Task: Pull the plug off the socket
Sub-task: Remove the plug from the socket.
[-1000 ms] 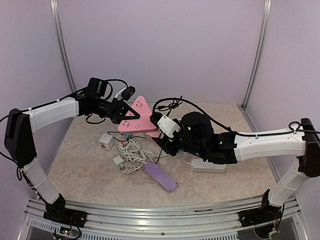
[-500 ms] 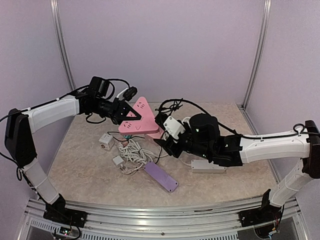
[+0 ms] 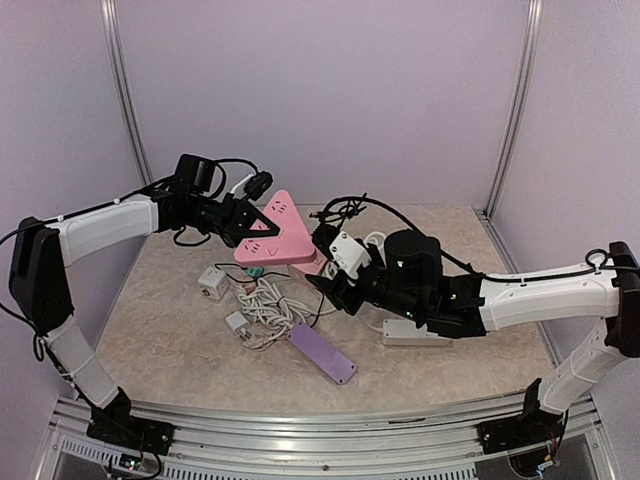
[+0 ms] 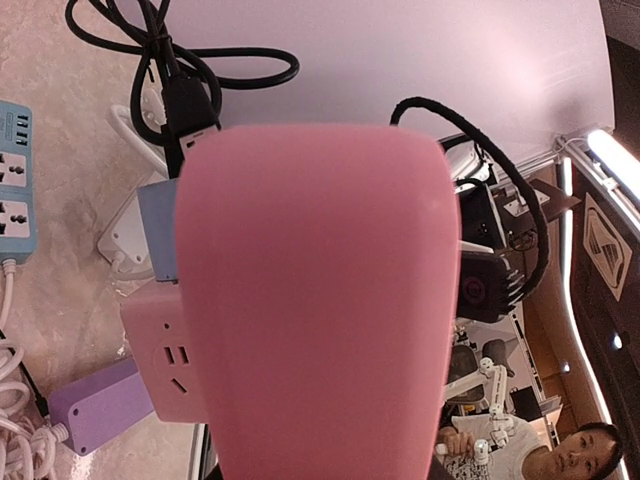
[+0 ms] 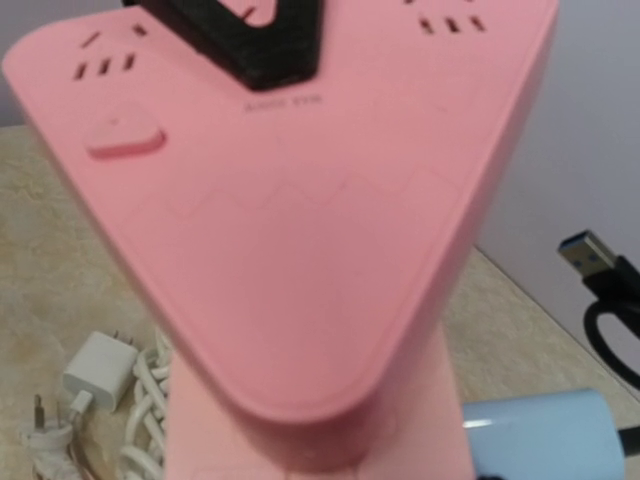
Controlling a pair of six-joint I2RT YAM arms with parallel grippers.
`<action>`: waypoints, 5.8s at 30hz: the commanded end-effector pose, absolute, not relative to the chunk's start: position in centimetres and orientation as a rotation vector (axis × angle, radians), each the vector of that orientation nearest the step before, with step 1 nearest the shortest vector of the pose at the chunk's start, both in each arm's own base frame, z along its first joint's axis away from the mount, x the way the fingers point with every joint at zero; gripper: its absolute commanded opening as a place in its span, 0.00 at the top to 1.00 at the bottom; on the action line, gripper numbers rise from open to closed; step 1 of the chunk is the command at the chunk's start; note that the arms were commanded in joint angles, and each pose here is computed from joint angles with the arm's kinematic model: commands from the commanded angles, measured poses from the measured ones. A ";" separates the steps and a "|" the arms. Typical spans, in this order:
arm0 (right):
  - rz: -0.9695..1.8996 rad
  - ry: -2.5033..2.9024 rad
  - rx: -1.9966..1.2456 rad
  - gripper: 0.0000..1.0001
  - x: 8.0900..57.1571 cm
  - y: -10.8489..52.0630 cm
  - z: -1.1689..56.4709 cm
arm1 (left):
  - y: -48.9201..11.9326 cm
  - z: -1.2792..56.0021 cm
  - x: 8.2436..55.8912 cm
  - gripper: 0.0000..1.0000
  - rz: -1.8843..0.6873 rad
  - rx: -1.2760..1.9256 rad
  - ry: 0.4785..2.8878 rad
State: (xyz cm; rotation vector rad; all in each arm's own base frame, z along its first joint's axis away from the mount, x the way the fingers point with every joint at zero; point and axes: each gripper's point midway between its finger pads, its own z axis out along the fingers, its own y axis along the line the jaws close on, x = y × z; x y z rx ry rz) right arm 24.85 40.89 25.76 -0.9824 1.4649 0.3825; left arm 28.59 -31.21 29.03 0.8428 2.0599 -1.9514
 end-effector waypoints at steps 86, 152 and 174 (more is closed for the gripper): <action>0.427 1.413 -0.805 1.00 26.1 39.0 28.9 | -31.5 32.7 25.6 1.00 -1.860 1.057 1.886; 0.492 1.429 -0.847 1.00 26.3 39.1 28.6 | -29.1 29.1 31.5 1.00 -1.445 0.784 2.145; 0.449 1.427 -0.843 1.00 26.0 39.5 28.3 | -29.9 29.6 29.9 1.00 -1.593 0.862 2.110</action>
